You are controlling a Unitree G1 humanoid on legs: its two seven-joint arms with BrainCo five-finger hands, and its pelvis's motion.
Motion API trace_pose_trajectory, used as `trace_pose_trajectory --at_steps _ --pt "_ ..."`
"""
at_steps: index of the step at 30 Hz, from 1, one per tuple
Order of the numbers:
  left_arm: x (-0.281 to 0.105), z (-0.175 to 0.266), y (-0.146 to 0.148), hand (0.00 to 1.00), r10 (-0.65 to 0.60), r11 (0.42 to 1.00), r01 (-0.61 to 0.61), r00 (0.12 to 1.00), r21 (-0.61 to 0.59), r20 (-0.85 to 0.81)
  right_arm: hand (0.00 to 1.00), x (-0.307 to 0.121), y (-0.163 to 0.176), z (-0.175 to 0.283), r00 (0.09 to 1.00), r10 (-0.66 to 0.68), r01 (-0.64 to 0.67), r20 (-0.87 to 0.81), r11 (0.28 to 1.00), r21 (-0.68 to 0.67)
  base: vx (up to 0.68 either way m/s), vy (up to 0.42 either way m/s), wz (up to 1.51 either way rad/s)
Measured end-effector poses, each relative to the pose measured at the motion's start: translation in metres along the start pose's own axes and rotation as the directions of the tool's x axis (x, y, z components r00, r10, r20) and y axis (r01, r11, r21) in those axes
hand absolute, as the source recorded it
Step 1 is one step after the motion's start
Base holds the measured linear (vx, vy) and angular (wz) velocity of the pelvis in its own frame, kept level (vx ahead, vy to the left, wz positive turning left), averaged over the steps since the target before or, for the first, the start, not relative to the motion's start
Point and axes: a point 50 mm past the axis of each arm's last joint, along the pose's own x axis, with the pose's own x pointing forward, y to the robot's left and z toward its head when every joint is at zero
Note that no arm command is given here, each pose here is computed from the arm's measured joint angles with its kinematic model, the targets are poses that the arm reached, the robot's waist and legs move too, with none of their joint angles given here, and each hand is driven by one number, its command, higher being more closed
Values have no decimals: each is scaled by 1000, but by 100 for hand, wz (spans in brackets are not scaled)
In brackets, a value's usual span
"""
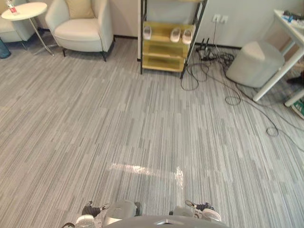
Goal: Pick up cushions and gather them together orderly.
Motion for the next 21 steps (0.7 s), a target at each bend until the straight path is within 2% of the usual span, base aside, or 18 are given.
trace_pose_trajectory --at_steps 9,12,21 --pt "2 6 4 0 37 996 -36 999 -78 5 0 -3 9 -4 1000 19 -18 -5 999 37 273 -193 48" --pt "-1 2 -12 0 4 993 -6 1000 -117 -18 0 1 -4 2 1000 -14 13 10 999 34 258 -279 34" --pt "-1 0 -14 0 -6 995 4 1000 -102 -24 0 2 -7 -4 1000 -22 23 -19 998 50 117 -105 37"
